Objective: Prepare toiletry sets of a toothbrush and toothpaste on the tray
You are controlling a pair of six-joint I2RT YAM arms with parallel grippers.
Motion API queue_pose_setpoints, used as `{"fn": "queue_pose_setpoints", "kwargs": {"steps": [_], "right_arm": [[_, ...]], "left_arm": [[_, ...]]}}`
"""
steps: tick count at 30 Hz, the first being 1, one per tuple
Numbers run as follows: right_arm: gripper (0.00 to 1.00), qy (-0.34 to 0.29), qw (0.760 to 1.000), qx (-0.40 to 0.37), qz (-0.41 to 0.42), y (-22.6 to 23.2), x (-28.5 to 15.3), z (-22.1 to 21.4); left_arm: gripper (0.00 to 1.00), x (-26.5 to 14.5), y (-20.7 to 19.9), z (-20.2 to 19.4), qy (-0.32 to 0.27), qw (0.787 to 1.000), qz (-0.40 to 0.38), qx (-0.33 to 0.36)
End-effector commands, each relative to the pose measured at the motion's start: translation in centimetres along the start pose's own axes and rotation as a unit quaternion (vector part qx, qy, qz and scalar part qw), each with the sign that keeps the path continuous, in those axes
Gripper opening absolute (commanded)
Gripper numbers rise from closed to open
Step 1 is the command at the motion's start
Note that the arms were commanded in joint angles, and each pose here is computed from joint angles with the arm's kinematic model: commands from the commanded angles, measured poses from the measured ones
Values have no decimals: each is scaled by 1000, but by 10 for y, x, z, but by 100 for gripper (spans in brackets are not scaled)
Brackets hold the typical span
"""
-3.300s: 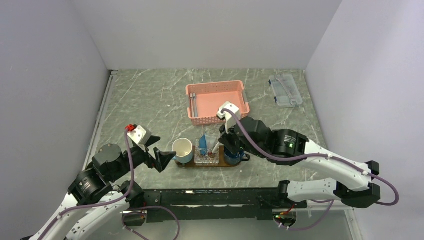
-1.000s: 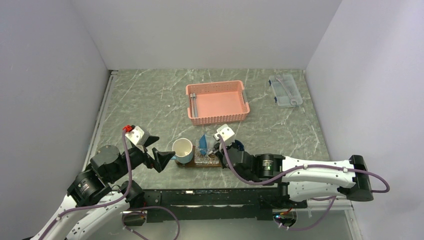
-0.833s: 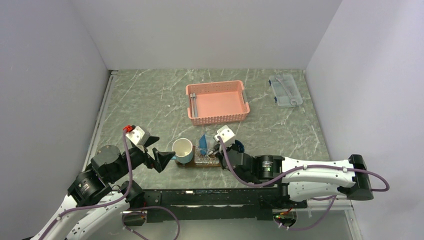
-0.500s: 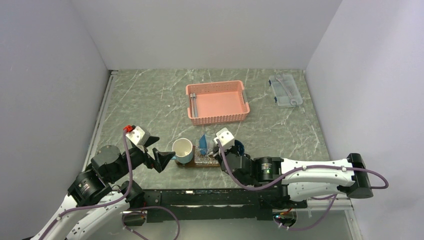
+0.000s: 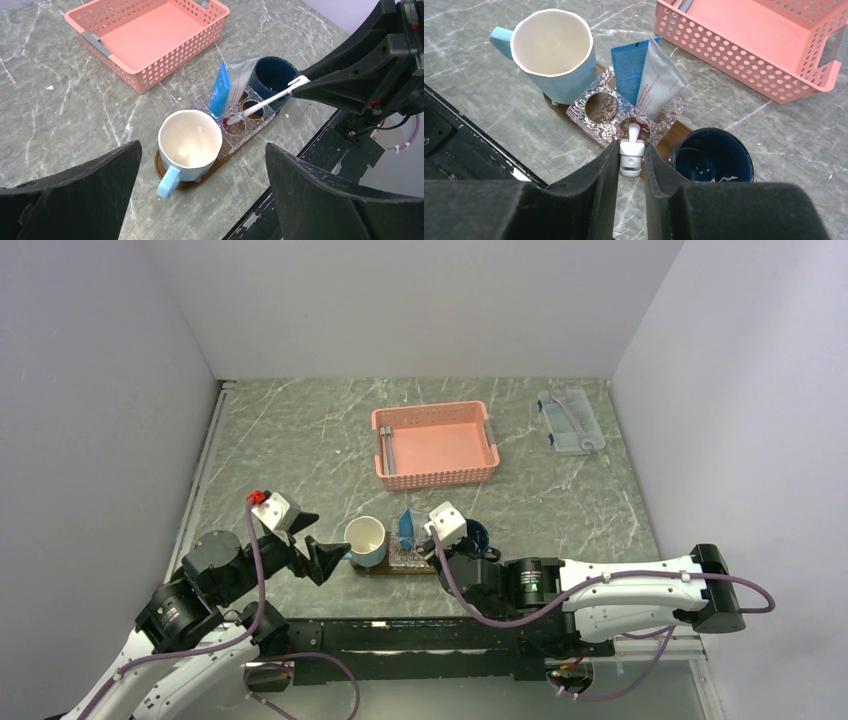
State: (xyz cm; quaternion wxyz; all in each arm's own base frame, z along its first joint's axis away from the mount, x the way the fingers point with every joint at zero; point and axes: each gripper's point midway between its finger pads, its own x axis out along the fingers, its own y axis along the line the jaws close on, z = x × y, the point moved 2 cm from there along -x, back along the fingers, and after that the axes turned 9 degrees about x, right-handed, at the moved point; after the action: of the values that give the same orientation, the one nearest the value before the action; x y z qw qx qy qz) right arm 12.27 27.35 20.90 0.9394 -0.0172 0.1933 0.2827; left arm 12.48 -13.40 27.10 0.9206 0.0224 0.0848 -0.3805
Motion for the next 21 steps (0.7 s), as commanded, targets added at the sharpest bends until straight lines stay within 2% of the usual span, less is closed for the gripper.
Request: {"fn": "queue_pose_setpoints", "kwargs": {"steps": [1,6,15,21], "right_arm": [[25,-25,999,26,0,6,-5,19],[15,-28,999,36,9,10,-5,18],[15,-34,998,49,4,6,-4,10],[21,-32,998,50,1,5,-3,6]], "left_arm": [[99,-2,1,4,-11,1000,4,0],[100,-3,1,4,-12,1000,5,0],[99,-3,1,4,-13,1000,5,-2],[100,-2,1,3,-10,1000,5,-2]]}}
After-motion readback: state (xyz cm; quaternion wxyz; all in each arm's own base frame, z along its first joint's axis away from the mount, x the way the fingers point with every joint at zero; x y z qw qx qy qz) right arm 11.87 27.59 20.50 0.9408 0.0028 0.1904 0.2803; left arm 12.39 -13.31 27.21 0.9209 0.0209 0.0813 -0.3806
